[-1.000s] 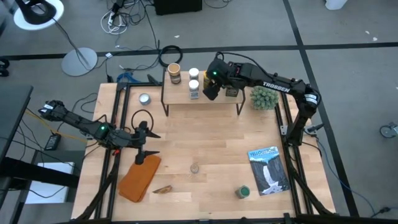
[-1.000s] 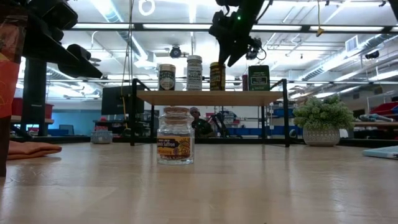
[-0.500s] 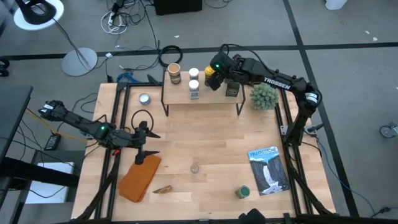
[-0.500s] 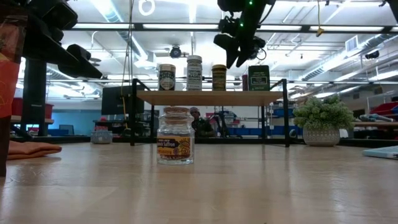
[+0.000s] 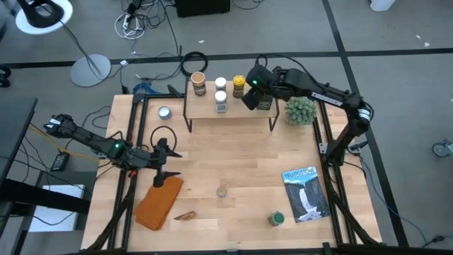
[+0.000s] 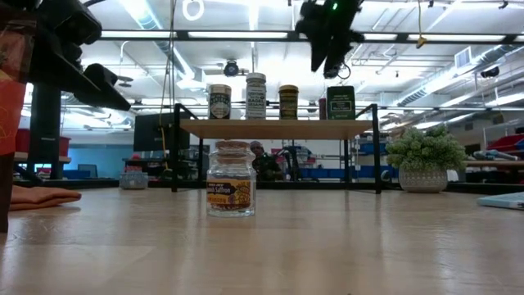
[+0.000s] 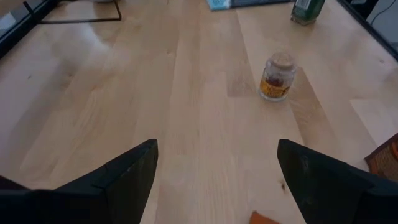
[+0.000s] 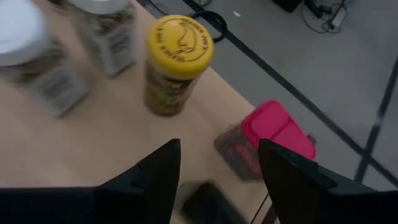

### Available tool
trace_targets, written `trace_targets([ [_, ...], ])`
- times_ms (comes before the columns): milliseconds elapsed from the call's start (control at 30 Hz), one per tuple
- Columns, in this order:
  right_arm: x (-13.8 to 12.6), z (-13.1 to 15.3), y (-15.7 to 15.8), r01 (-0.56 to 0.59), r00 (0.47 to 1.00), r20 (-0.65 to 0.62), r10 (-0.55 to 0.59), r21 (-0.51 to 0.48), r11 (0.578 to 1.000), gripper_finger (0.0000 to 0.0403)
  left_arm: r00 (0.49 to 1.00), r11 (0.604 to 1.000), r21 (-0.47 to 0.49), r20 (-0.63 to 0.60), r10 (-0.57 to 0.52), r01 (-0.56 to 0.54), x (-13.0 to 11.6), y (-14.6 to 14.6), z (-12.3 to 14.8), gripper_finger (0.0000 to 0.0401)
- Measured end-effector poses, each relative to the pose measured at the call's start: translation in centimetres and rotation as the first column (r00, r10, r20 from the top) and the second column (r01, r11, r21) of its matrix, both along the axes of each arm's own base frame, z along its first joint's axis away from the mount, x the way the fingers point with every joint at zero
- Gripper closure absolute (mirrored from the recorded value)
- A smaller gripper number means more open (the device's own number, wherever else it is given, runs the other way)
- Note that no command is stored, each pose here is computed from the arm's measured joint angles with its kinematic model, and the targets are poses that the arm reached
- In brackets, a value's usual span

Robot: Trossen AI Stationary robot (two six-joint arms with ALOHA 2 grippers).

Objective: Shelf spices
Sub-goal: Put the green seasoning bottle on the shelf

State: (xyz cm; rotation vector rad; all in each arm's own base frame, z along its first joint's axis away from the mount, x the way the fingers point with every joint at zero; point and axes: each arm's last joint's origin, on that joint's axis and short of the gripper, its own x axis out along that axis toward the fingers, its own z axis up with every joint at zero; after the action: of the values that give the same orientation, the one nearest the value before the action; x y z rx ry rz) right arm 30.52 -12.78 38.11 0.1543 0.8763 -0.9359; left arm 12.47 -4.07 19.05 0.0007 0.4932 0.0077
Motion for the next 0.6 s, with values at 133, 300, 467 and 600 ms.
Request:
trace_targets([
  [133,-1.8,1.8,3.0,0.018,0.997,0.071,-0.021,0.043,0.999,0.0188,1.0,1.0,-0.007,0.018,0.0,0.0,0.1,0.0,0.2,0.0066],
  [300,-3.5,2.3,6.8,0.051,0.995,0.083,-0.063,0.146,0.988,0.0188,1.0,1.0,-0.006,0.024,-0.01,0.01,0.1,-0.1,0.2,0.0066],
  [467,-3.9,1.7,10.6,0.036,0.998,0.036,-0.046,0.233,0.972,0.019,1.0,1.0,0.014,0.023,-0.021,0.021,0.1,-0.1,0.2,0.0066],
  [600,-3.9,1.2,13.9,-0.021,1.0,-0.007,0.024,0.253,0.967,0.02,0.999,1.0,0.016,0.022,-0.023,0.023,0.1,-0.1,0.2,0.0066],
])
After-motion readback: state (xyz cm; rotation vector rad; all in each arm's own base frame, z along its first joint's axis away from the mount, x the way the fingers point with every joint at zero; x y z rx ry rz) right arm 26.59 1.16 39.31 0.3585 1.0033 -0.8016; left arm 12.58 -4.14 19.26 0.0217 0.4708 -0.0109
